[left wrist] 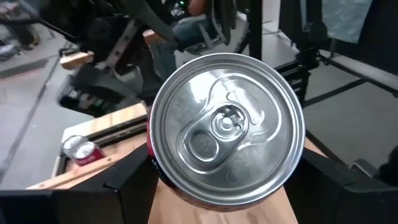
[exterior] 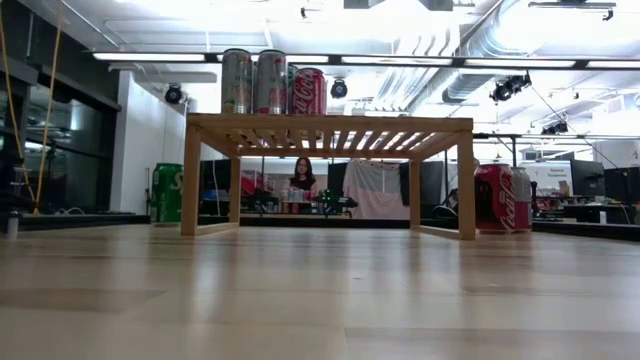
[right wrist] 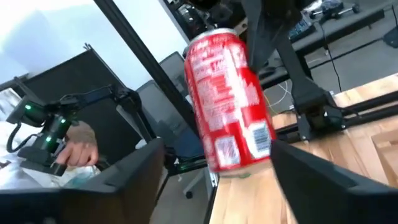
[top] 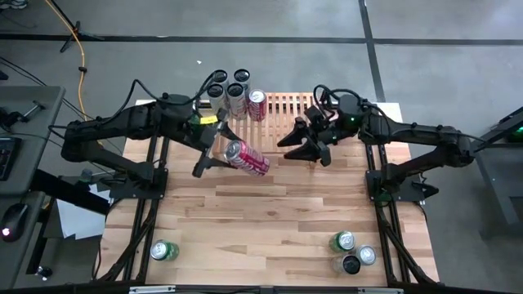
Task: Place canned beverage on shelf
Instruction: Put the left red soda can on the shelf aligned with other red soda can
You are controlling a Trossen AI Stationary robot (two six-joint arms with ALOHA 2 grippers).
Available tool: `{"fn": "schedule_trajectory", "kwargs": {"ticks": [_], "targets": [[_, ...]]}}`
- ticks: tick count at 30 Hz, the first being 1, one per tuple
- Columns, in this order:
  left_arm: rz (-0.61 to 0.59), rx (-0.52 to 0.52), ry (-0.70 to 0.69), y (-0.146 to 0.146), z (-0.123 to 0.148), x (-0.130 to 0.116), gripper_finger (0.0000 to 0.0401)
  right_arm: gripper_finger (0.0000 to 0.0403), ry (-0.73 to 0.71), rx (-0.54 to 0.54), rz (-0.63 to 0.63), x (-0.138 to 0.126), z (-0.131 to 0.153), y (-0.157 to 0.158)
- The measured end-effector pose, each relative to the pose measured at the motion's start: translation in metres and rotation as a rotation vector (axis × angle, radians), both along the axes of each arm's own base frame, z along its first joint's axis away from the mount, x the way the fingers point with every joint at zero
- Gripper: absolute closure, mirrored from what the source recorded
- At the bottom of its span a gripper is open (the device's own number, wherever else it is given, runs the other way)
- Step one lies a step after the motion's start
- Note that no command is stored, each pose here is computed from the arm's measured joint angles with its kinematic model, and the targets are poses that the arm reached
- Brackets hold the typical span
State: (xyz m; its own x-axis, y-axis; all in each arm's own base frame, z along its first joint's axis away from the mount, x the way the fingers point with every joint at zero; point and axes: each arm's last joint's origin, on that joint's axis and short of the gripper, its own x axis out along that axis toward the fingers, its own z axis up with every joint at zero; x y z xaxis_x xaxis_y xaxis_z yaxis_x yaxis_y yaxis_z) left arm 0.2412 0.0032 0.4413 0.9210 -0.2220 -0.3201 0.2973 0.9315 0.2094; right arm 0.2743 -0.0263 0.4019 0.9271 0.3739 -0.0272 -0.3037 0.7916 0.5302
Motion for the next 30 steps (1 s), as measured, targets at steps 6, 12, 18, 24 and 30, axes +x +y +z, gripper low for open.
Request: {"fn": "schedule_trajectory", "kwargs": {"ticks": [6,12,18,24,30], "targets": [[-0.018,-0.012,0.001,-0.006,-0.001,0.003,0.0133,0.0046,0.050,-0.017,0.013,0.018,-0.014,0.001],[-0.021,-0.013,0.043,-0.008,-0.010,0.015,0.0133,0.0021,0.109,-0.137,0.105,0.046,-0.009,0.004],[-0.025,0.003,0.061,-0.008,-0.015,0.022,0.0133,0.0020,0.288,-0.184,0.181,0.064,-0.003,0.002],[-0.052,0.027,0.057,-0.009,-0.016,0.023,0.0133,0.0020,0.321,-0.160,0.322,0.081,0.004,0.009],[-0.054,0.044,0.036,-0.008,-0.014,0.024,0.0133,0.0020,0.301,-0.197,0.351,0.094,-0.001,0.018]]}}
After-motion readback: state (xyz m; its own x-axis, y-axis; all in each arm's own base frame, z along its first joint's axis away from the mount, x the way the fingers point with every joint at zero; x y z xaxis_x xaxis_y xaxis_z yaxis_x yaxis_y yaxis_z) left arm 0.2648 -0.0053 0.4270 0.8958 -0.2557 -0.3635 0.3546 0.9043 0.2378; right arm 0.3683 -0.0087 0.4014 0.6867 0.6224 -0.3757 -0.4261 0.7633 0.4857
